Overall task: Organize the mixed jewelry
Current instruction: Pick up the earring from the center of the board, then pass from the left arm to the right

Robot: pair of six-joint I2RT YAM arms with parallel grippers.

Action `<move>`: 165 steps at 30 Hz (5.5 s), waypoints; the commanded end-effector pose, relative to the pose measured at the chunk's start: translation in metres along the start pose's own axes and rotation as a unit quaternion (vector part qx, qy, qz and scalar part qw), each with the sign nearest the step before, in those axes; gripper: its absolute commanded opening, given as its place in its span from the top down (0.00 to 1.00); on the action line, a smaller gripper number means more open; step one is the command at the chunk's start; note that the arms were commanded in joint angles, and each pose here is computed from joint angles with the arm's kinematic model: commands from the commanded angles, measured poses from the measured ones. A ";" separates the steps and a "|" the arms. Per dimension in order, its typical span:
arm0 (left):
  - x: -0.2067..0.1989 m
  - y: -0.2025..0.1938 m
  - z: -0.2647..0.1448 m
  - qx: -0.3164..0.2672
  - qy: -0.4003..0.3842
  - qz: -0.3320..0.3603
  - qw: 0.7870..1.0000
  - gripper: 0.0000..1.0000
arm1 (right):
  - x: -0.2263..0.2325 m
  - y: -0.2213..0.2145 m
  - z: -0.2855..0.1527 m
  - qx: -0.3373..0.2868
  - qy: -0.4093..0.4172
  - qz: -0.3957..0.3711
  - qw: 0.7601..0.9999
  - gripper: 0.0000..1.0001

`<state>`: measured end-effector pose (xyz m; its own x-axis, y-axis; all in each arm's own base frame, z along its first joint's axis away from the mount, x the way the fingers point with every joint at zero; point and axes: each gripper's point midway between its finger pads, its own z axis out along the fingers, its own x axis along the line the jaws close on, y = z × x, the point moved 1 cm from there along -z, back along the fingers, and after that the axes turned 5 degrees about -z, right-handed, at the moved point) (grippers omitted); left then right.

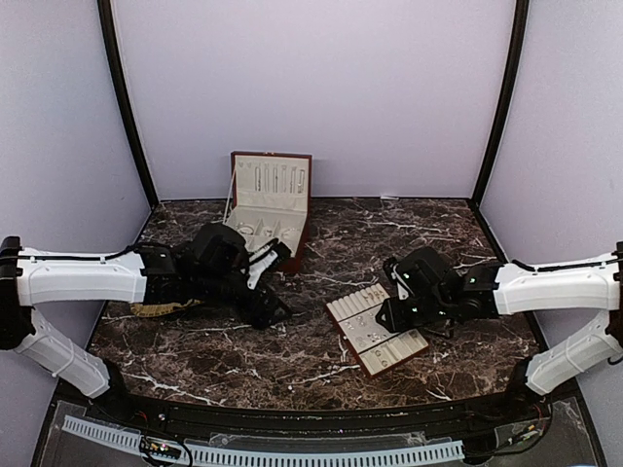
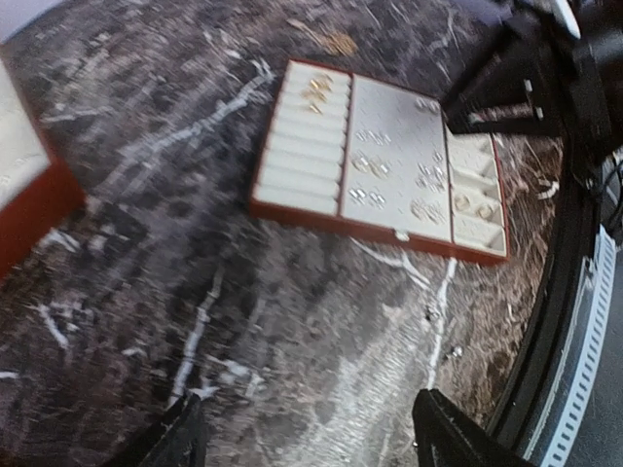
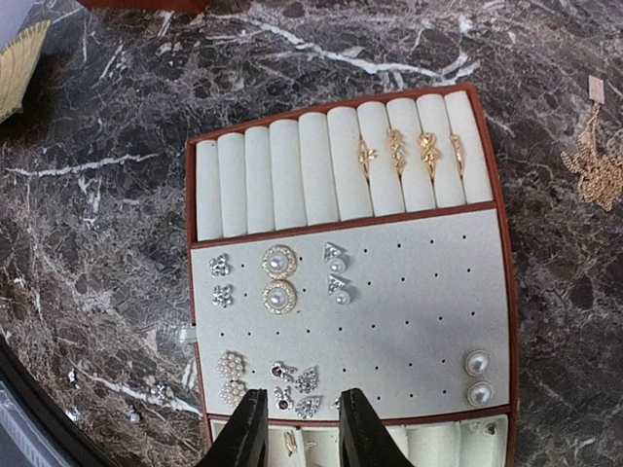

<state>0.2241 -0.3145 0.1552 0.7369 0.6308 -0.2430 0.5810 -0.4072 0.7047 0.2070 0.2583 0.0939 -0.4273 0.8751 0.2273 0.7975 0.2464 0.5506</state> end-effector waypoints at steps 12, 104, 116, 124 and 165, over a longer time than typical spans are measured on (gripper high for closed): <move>-0.081 -0.119 0.035 0.184 -0.023 0.130 0.974 0.38 | -0.025 0.026 -0.028 -0.098 0.012 0.002 0.995 0.70; -0.112 0.070 -0.021 -0.184 -0.337 -0.241 0.891 1.00 | 0.090 0.071 -0.123 -0.285 0.390 0.022 0.875 0.22; -0.053 -0.002 -0.001 -0.056 -0.105 -0.165 0.979 1.00 | 0.079 0.064 -0.109 -0.279 0.355 0.036 0.892 0.22; -0.058 -0.076 0.016 0.095 0.003 0.000 0.995 0.84 | 0.060 0.059 -0.094 -0.272 0.296 0.042 0.915 0.21; -0.064 -0.134 0.045 0.234 0.081 -0.099 0.964 0.56 | -0.045 0.056 -0.051 -0.250 0.105 0.051 0.961 0.01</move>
<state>0.1155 -0.3281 0.0443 0.5572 0.8025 -0.2134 0.8221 -0.4968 0.2782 0.2460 0.2119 0.1467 -0.4735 0.7773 0.4142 0.5822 -0.0766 0.8094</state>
